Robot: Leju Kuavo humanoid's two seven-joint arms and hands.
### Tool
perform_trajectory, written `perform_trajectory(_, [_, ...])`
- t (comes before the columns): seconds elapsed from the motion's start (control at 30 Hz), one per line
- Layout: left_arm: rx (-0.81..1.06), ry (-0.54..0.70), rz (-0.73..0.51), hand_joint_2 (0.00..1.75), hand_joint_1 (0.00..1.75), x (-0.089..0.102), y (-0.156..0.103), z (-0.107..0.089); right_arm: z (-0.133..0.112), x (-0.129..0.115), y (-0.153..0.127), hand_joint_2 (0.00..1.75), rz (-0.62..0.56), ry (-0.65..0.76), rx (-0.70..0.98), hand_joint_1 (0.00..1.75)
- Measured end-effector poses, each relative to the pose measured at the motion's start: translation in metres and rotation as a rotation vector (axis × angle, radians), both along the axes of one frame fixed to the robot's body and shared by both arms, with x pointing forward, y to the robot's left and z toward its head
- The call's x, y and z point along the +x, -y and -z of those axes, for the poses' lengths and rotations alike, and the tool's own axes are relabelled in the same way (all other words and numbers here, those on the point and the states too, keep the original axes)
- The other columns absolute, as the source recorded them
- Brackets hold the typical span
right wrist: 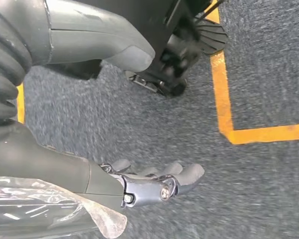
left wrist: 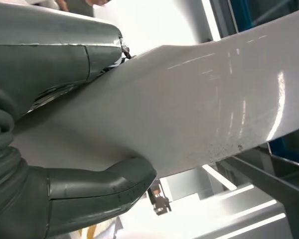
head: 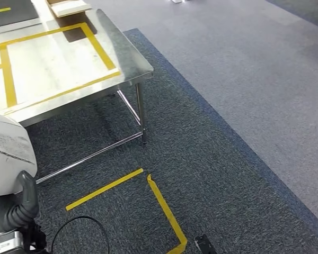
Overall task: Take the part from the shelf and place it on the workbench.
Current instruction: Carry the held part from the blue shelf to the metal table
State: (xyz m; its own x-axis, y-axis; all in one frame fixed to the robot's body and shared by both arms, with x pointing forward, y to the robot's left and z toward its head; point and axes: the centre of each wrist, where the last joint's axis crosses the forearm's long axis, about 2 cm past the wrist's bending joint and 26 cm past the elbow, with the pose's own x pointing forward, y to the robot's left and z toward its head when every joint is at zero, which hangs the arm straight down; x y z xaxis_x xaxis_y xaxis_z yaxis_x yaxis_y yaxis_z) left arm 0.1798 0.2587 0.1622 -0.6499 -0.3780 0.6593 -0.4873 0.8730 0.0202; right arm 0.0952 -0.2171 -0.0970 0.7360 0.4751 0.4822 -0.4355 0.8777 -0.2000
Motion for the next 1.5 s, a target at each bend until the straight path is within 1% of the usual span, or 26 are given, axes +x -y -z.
perform_trajectory(0.17, [0.000,-0.010,0.003,1.75,1.75,0.000,0.000,0.002,0.001,-0.005,0.001,1.75,0.005,-0.010,0.000,0.00])
perform_trajectory(0.47, [0.000,-0.014,-0.005,1.75,1.75,-0.001,0.000,0.003,0.001,-0.005,0.000,1.75,0.009,-0.004,-0.001,0.00])
perform_trajectory(0.67, [-0.002,-0.016,-0.006,1.75,1.75,-0.001,0.000,0.003,0.002,-0.009,0.002,1.75,0.013,-0.008,-0.003,0.00])
perform_trajectory(1.0, [-0.002,-0.019,-0.003,1.75,1.75,-0.002,0.000,0.003,0.002,-0.006,0.002,1.75,0.014,0.004,-0.001,0.00])
perform_trajectory(1.1, [-0.002,-0.020,-0.002,1.75,1.75,-0.002,0.000,0.004,0.003,-0.010,0.003,1.75,0.016,-0.005,-0.002,0.00])
perform_trajectory(1.5, [-0.027,-0.049,0.003,1.75,1.75,-0.006,0.000,0.006,0.003,-0.013,0.004,1.75,0.053,-0.008,-0.016,0.00])
